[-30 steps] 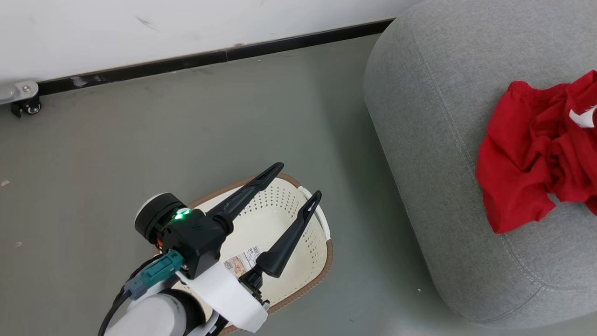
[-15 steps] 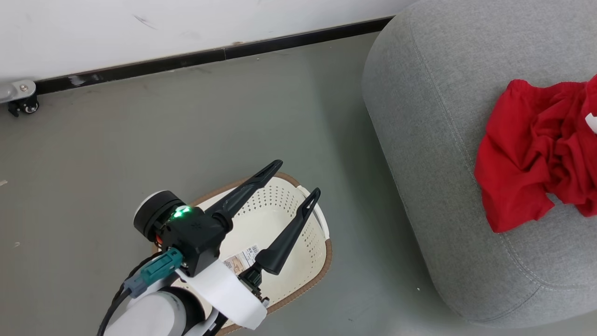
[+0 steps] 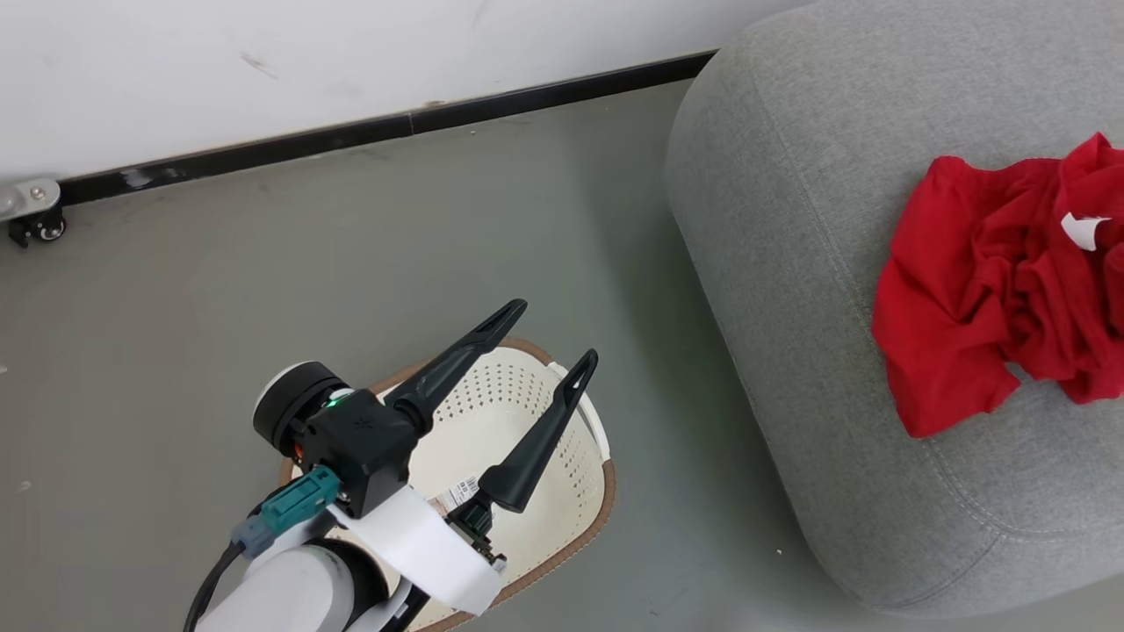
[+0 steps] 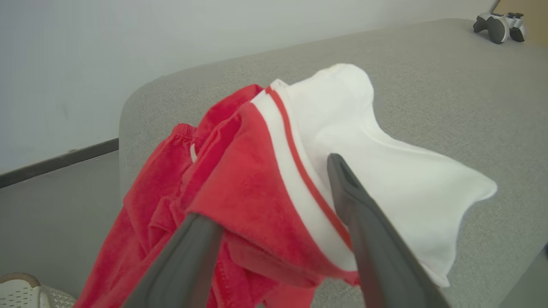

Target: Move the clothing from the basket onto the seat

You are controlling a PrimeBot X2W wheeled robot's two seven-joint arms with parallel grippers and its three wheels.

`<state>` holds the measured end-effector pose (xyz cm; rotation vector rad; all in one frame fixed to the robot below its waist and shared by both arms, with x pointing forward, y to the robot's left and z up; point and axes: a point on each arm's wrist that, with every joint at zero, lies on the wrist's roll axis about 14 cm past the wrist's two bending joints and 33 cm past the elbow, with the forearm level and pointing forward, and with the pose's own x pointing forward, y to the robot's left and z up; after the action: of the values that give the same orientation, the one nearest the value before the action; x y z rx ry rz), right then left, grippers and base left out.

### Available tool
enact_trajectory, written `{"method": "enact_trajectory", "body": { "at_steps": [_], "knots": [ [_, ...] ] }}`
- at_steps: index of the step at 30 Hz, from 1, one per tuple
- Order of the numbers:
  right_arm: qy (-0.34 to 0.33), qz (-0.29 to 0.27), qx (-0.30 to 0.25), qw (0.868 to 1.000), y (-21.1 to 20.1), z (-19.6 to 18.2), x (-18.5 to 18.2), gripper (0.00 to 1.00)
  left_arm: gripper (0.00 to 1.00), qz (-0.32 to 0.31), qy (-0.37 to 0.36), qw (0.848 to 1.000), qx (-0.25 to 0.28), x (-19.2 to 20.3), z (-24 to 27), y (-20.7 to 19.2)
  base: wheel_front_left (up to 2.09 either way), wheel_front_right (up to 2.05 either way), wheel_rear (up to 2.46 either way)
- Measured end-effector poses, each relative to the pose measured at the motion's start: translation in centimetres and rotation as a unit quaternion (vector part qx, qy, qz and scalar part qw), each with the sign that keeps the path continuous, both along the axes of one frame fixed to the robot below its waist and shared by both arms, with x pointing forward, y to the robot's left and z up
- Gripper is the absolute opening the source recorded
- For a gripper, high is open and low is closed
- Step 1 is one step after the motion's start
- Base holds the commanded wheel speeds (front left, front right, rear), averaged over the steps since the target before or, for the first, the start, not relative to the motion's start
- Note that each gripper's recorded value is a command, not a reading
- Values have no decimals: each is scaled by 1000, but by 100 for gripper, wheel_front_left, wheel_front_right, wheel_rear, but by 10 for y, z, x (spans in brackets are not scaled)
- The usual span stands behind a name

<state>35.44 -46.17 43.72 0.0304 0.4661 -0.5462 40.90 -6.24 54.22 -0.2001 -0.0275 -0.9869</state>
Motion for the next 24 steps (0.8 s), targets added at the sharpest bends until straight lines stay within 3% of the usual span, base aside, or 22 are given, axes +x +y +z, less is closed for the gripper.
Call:
{"method": "enact_trajectory", "body": {
  "at_steps": [24],
  "knots": [
    [-22,37,-23,999,2,35,-41,100,100,-3,-12,1000,-18,-10,9,-13,0,0,0]
  ]
}}
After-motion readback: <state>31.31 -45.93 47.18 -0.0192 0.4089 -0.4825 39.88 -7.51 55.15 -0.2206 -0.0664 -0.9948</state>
